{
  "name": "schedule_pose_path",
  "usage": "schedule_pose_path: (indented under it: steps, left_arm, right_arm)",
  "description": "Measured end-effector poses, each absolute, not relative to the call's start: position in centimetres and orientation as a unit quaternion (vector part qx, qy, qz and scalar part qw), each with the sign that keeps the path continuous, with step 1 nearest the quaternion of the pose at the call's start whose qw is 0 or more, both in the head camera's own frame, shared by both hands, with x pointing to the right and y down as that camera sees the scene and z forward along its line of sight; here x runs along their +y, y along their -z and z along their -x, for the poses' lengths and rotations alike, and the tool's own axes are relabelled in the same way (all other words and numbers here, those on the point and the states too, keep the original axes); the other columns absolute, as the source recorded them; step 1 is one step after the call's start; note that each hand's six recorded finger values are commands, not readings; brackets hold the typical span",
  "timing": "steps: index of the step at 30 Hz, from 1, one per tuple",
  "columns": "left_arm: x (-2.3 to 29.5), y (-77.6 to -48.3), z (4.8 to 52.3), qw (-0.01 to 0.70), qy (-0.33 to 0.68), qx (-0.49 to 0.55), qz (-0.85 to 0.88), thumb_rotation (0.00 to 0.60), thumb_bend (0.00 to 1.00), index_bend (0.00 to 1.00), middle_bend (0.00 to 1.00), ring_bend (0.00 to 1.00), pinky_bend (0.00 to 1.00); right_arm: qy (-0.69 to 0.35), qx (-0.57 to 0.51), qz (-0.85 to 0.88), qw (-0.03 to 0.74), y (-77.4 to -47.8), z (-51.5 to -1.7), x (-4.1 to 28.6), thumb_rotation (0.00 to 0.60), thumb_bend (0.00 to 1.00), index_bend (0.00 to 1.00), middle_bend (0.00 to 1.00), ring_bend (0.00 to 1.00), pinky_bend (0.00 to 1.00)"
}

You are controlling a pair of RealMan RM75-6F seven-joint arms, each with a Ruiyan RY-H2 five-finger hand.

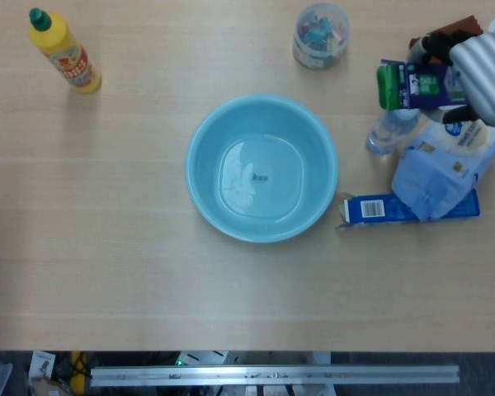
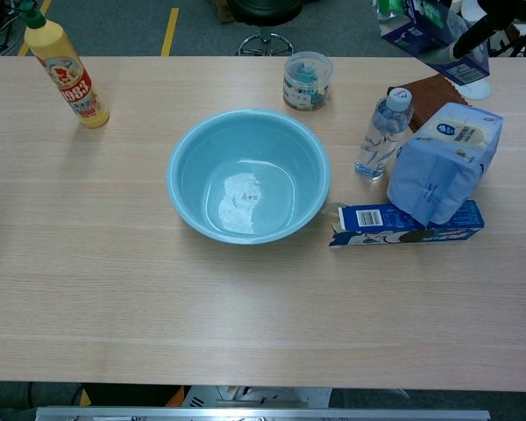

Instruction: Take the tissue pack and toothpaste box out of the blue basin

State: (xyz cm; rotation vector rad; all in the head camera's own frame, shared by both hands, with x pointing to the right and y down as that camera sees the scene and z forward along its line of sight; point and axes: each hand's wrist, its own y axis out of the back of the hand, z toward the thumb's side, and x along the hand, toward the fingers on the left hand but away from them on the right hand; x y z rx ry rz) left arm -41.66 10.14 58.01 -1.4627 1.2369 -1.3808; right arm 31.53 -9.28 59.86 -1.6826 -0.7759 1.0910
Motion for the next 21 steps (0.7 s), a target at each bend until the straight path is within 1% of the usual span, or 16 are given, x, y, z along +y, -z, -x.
schedule_pose_path:
  steps: [6,11,18,21]
  left_arm:
    - [10.1,-58.3,41.5,0.379,0.541,0.481,0.576,0.6,0.25,0.11,0.25,0.17,0.27]
    - [10.1,-58.6,41.1,0.378,0.54,0.477,0.581,0.6,0.25,0.11,0.25,0.17,0.27]
    - [10.1,-58.5,40.7,0.381,0.537,0.476,0.583,0.6,0.25,0.11,0.25,0.17,0.27]
    - [10.2,-58.5,40.8,0.38,0.539,0.475,0.583,0.6,0.25,0.11,0.25,0.17,0.27]
  right_arm:
    - [-0.451,-0.311,0.689,0.474,-59.8,-34.0,-7.6,0.6,0.26,0.59,0.57,0.6,0.79]
    - [-0.467,-0.29,0.688,0.474,-60.5,-35.6,-5.9,0.6,0.26,0.59,0.57,0.6,0.79]
    - [-0.474,-0.267,0.697,0.468,-62.1,-35.3,-5.0,0.6,0.26,0.59,0.57,0.6,0.79]
    - [-0.475,-0.258,0.699,0.468,-62.9,-34.9,-4.8,0.6,0.26,0.59,0.57,0.58,0.77]
